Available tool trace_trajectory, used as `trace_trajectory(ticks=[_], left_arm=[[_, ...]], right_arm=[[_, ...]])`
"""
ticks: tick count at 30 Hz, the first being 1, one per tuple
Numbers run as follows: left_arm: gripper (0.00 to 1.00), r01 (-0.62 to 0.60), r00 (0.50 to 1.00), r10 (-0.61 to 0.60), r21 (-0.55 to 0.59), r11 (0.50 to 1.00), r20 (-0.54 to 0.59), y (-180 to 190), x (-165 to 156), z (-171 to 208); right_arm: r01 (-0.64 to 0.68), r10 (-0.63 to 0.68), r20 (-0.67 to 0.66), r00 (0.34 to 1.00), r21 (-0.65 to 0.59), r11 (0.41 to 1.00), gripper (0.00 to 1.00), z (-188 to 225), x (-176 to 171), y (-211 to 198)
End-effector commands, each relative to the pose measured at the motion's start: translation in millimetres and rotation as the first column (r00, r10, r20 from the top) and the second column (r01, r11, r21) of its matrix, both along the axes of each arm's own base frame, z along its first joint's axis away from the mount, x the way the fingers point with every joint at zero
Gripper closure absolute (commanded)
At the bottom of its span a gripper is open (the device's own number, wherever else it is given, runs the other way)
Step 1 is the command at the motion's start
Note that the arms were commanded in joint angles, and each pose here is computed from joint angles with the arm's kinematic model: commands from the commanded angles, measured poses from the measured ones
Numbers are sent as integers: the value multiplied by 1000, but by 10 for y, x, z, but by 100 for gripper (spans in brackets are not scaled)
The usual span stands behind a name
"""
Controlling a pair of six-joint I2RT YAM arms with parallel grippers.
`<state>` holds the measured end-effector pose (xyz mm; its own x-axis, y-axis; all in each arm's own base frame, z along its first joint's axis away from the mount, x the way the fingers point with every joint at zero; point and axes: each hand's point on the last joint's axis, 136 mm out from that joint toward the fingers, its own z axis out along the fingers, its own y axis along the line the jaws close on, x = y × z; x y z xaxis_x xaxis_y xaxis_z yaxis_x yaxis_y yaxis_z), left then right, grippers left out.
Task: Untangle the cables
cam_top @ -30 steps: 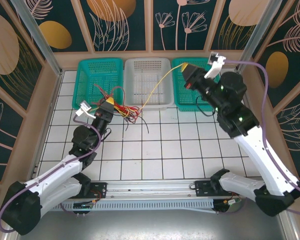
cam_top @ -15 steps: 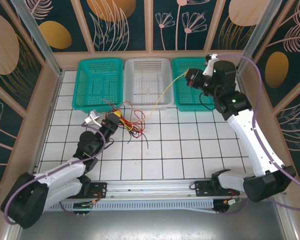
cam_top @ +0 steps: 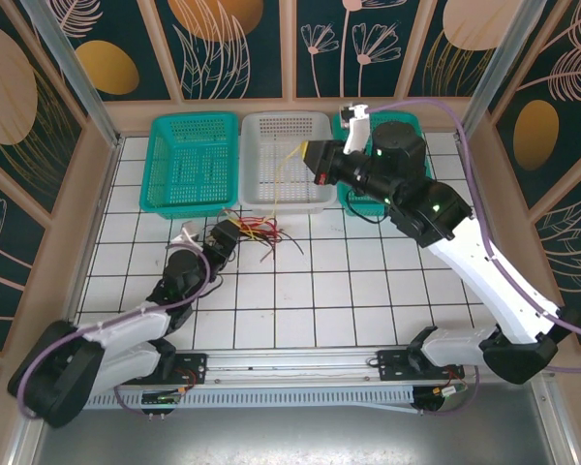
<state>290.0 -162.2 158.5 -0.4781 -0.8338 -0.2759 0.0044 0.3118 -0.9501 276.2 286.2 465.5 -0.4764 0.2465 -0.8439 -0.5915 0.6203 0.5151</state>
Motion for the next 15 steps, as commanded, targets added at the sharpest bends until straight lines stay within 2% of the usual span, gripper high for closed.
trace_trajectory(ticks=[1,4,8,11,15], left_arm=[[1,-119,992,124,125,985,-30,285,-23,-34],[1,-169,978,193,237,957,-81,490,-113,-135],[1,-101,979,144,268,958,-147,455,-233,-213],[1,-61,975,102,203,977,-200,369,-294,-223],[1,-11,967,8,-8,1000,-256,135,-309,-121]], right_arm=[[30,-34,142,989,32,999,100,524,-61,-58],[34,-43,179,983,52,998,100,650,-88,-84],[46,-43,136,990,-18,999,100,427,46,29],[10,-9,124,992,-10,1000,100,343,22,141],[5,-7,118,993,15,1000,100,299,23,177]])
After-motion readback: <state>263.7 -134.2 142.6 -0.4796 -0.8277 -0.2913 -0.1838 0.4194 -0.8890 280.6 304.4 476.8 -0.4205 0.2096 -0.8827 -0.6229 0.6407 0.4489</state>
